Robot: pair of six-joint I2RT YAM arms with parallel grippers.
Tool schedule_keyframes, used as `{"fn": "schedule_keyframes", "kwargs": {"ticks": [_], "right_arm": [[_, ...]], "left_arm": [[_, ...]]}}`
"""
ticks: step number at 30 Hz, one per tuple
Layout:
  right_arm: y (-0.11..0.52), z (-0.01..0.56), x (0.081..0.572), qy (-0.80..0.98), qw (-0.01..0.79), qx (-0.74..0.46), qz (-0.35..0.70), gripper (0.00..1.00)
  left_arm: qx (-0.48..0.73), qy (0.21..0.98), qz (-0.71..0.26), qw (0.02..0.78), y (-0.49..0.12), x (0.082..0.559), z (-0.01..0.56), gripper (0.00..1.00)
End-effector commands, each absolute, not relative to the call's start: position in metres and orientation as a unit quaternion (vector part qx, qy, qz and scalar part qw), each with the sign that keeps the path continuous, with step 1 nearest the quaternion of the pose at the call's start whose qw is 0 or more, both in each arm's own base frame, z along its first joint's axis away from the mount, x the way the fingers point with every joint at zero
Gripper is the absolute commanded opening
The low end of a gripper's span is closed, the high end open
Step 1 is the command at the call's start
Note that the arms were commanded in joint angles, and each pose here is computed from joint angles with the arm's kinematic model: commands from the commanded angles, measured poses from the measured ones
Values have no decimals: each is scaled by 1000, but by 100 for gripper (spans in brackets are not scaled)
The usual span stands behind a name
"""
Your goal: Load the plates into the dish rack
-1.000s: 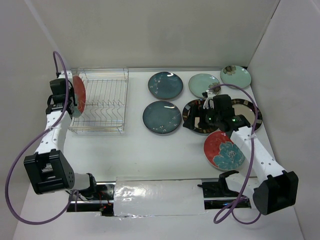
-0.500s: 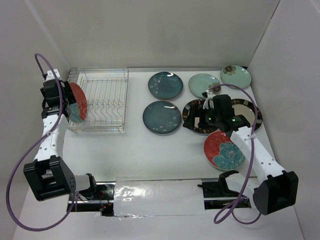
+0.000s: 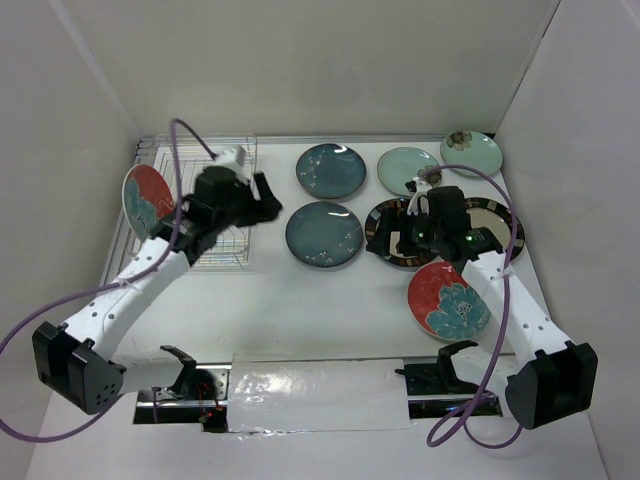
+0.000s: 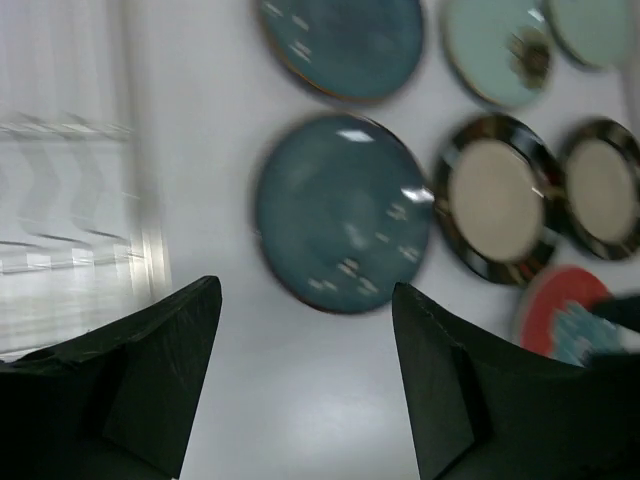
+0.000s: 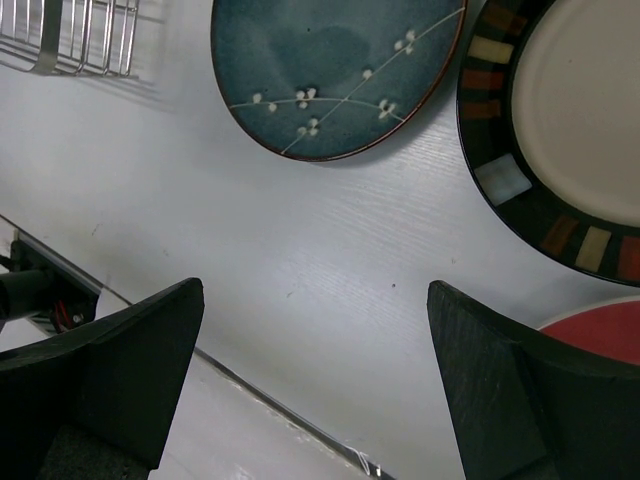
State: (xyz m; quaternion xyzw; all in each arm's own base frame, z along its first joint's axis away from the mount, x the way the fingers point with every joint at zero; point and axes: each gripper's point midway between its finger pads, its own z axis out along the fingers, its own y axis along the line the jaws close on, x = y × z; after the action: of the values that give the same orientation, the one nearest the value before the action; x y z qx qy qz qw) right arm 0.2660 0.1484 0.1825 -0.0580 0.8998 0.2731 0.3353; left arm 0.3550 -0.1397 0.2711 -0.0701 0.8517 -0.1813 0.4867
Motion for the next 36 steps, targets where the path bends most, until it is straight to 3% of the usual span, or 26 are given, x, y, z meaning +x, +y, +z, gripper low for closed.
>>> {"fn": "schedule_keyframes", "kwargs": {"ticks": [1,7,12,23,36], "right_arm": [[151,200,271,891,348,-58,287,99],[150,203,271,887,349,-47,298,99],[148,202,267,886,348,-37,303,99],[146,209,258,881,350,-33,316,99],[151,203,249,876,341,-33,340,99]], "left_arm": [[-100,868,-285,394,-211,306,234,81],[-143,878,-329,316,-277,268,175,81],[-227,851,-370,296,-302,260,150,81],[-367,812,-363,272,-303,271,73,81],[-474,760,-350,276,-296,298,29,74]]}}
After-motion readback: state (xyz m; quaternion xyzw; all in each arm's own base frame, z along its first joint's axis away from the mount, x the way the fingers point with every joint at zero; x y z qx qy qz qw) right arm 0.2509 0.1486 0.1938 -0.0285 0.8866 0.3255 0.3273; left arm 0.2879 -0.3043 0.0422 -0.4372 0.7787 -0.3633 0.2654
